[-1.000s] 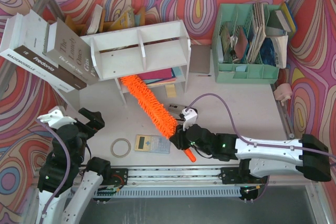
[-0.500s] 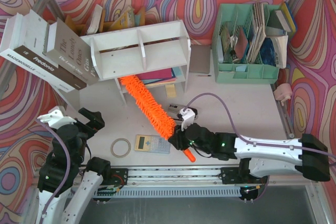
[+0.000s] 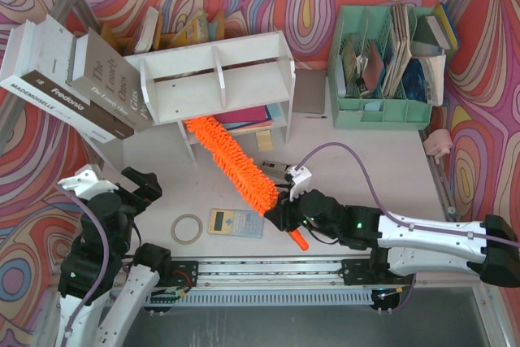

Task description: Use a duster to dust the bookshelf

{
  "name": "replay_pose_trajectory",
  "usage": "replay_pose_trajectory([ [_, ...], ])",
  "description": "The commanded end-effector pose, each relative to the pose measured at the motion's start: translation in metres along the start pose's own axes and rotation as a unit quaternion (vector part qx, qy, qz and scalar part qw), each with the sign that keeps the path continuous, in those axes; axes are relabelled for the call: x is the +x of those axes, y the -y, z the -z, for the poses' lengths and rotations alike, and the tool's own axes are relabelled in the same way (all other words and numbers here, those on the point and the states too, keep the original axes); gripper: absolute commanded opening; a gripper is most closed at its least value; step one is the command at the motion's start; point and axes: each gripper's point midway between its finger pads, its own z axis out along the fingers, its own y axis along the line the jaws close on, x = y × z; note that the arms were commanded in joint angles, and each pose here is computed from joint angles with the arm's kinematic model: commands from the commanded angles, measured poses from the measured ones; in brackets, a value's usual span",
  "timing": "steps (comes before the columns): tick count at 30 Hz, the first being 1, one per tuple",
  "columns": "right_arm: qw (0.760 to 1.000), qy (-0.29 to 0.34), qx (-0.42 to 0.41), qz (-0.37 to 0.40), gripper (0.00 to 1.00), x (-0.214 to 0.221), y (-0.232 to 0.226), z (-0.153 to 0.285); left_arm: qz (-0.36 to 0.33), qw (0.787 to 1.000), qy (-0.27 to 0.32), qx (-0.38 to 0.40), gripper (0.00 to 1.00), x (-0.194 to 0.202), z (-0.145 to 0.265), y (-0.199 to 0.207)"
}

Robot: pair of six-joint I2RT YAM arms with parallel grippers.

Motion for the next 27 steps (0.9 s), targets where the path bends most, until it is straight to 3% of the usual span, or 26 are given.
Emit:
replay_pose_trajectory([
  [1,0.997,0.015,-0.069,0.019,0.00,-0.011,-0.030,0.005,0.003,1.000,-0.001,-0.003,0.98,0.003,-0.002,-0.001],
  [6,0.998,-0.039,-0.036,0.017,0.00,0.034,-0.008,-0.010,0.002,1.000,-0.002,-0.003,0.98,0.003,-0.002,-0.001],
  [16,0.996,0.029,-0.074,0.041,0.00,-0.030,-0.041,0.017,0.003,1.000,-0.001,-0.003,0.98,0.002,-0.002,-0.001],
  [23,0.998,-0.044,-0.050,0.024,0.00,0.034,-0.018,0.003,0.002,1.000,-0.002,-0.002,0.98,0.003,-0.002,-0.001],
  [27,0.998,-0.033,-0.043,0.033,0.00,0.027,-0.017,0.005,0.000,1.000,-0.003,-0.002,0.99,0.003,-0.003,0.000],
])
